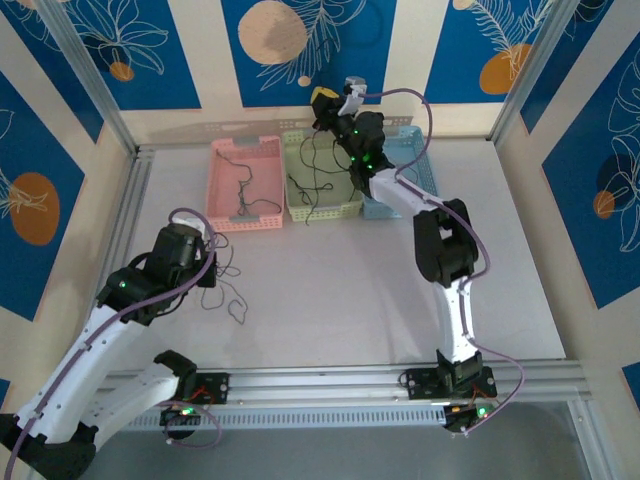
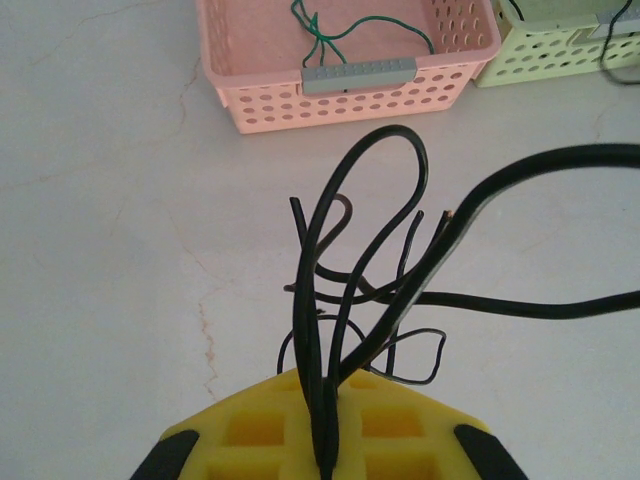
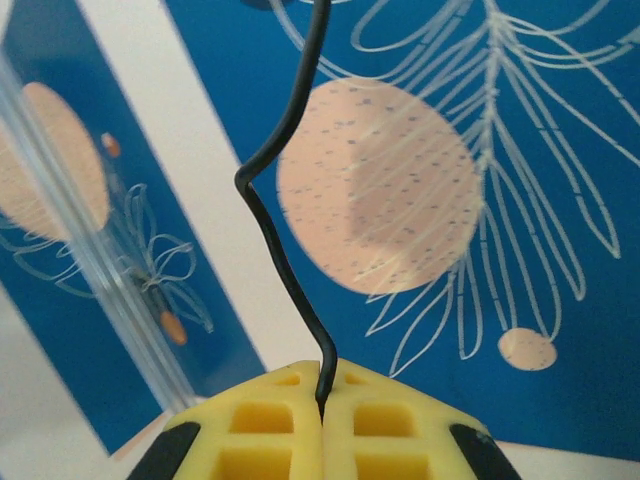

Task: Untangle the cables

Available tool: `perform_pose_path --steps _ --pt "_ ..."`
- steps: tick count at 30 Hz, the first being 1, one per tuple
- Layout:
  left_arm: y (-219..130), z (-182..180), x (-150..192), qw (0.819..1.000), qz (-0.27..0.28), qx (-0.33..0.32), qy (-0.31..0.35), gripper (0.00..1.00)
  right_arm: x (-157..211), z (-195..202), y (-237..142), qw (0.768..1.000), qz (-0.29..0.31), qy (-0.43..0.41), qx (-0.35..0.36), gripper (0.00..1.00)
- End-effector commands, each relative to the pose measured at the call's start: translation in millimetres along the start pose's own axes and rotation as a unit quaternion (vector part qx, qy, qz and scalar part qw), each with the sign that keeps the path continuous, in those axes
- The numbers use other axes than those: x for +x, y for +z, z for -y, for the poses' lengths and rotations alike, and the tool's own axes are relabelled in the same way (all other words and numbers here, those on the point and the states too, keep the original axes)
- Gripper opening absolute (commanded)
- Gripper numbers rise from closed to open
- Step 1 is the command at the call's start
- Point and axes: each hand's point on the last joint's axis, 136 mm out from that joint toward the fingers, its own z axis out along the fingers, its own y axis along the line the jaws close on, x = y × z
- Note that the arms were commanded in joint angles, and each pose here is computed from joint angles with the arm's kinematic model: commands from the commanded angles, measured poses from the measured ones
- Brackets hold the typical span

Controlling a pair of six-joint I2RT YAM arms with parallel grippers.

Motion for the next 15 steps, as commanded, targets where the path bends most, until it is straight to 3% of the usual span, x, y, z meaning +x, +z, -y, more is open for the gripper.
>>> perform_pose_path --steps 1,4,8,15 --pt "2.8 0.4 1.8 1.0 -0.004 0.003 0.004 0.0 -46.7 5.1 12.4 0.995 0.092 0.026 0.01 0.0" --pt "2.8 0.6 1.7 1.0 -0.004 0.004 0.004 0.0 -42.5 33.3 19.5 0.99 0.121 0.073 0.023 0.0" --pt "3.7 1.3 2.3 1.0 -0.006 0.005 0.005 0.0 -25.9 44.1 26.5 0.991 0.109 0.07 0.029 0.0" --pt "3.4 1.9 2.0 1.0 -0.006 0.007 0.005 0.0 42.0 51.8 10.7 0.997 0.056 0.048 0.02 0.0"
